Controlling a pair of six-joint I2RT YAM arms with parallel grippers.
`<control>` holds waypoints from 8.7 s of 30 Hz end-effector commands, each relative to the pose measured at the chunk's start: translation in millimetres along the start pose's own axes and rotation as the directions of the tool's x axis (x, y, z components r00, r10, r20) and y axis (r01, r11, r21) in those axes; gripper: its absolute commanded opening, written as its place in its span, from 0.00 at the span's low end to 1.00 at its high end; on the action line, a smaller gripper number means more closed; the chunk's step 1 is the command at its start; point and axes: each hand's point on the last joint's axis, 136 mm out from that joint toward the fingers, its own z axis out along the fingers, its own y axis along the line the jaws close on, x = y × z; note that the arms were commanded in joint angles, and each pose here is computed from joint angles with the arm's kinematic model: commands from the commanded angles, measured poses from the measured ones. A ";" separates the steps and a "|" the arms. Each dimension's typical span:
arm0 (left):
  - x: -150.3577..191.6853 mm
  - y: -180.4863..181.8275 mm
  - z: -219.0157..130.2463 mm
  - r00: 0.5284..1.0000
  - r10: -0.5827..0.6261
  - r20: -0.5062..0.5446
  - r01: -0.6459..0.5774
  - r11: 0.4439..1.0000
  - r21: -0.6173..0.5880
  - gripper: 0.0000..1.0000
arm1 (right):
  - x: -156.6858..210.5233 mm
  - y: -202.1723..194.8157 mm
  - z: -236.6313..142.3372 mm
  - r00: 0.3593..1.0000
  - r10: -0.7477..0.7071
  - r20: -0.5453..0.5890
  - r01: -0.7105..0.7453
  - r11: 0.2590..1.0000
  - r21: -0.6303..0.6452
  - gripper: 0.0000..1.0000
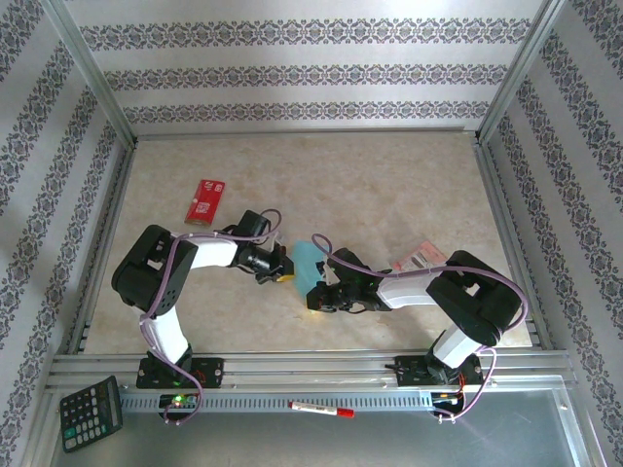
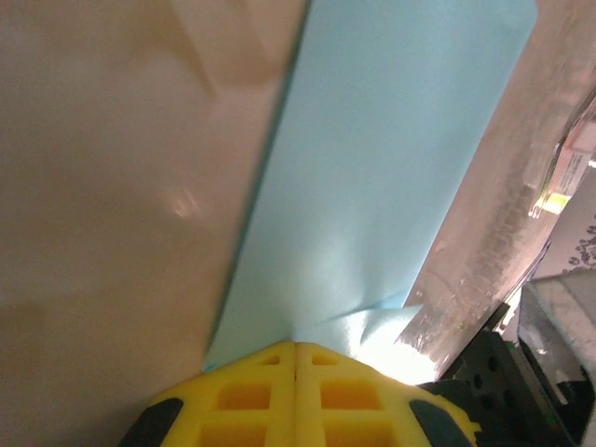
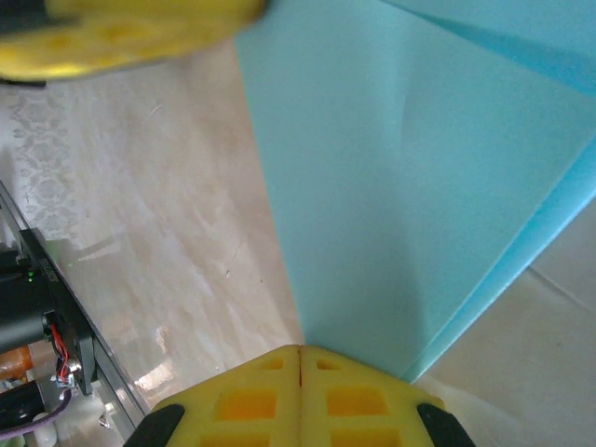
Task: Fold a paper plane with a square sheet of paper (pick it up from the middle)
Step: Third fold the triangle at the center of the table, then fourth fold the wing at the center of the table.
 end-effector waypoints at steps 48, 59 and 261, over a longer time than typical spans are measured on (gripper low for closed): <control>24.8 -27.7 -8.6 0.993 0.105 0.046 -0.108 0.992 0.059 0.51 | -40.2 -51.4 -37.6 0.993 0.034 0.116 -0.060 0.971 0.230 0.00; 17.9 -30.7 0.2 0.996 0.083 0.033 -0.085 0.993 0.083 0.48 | -35.3 -56.0 -39.4 0.992 0.042 0.117 -0.069 0.969 0.238 0.00; 49.8 -23.4 -23.7 0.979 -0.200 0.046 0.202 0.978 -0.047 0.00 | -29.5 26.2 -23.8 0.828 -0.556 0.079 0.287 0.539 0.792 0.20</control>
